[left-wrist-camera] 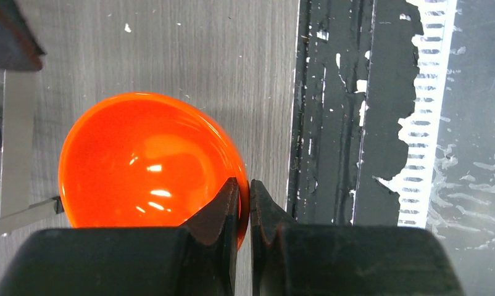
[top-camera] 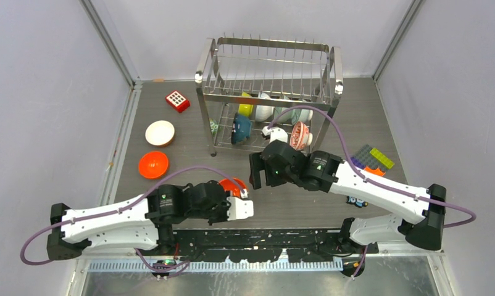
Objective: Unload the bowls from the dish rack
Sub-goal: Place the bowl with the bowl.
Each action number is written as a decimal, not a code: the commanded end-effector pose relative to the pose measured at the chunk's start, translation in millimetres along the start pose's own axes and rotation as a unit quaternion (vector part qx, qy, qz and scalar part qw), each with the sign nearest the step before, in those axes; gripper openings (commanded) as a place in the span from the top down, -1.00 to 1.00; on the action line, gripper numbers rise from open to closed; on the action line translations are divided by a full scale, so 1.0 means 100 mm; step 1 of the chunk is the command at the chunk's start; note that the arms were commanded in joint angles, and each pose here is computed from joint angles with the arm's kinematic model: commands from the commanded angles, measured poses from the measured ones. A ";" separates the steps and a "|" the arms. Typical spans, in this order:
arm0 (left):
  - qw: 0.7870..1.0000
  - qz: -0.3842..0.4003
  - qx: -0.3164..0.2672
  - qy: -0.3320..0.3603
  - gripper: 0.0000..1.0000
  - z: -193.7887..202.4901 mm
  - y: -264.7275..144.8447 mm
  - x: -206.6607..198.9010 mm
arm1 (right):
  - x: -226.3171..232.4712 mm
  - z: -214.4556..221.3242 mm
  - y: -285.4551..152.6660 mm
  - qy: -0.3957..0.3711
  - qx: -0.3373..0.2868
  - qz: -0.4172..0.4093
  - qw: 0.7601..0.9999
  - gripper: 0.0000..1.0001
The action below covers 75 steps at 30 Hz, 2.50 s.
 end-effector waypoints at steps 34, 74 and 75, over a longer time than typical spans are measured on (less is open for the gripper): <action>0.996 0.029 -0.058 0.063 1.00 -0.19 -0.24 -0.07 | 0.47 -0.37 0.02 0.004 -0.052 -0.098 0.994 -0.79; 0.989 -0.081 -0.101 -0.073 -0.30 -0.37 -0.38 0.22 | 0.27 -0.05 0.33 -0.039 -0.037 0.008 0.998 0.98; 0.986 -0.087 -0.108 -0.088 -0.34 -0.40 -0.39 0.23 | 0.24 -0.07 0.34 -0.037 -0.046 0.015 0.998 0.98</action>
Point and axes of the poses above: each gripper's point midway between its finger pads, its own y axis out along the fingers, its own x axis along the line the jaws close on, z = x × y, the point moved 2 cm from there along -y, back along the fingers, and after that the axes turned 3 degrees about -y, right-handed, at the moved point
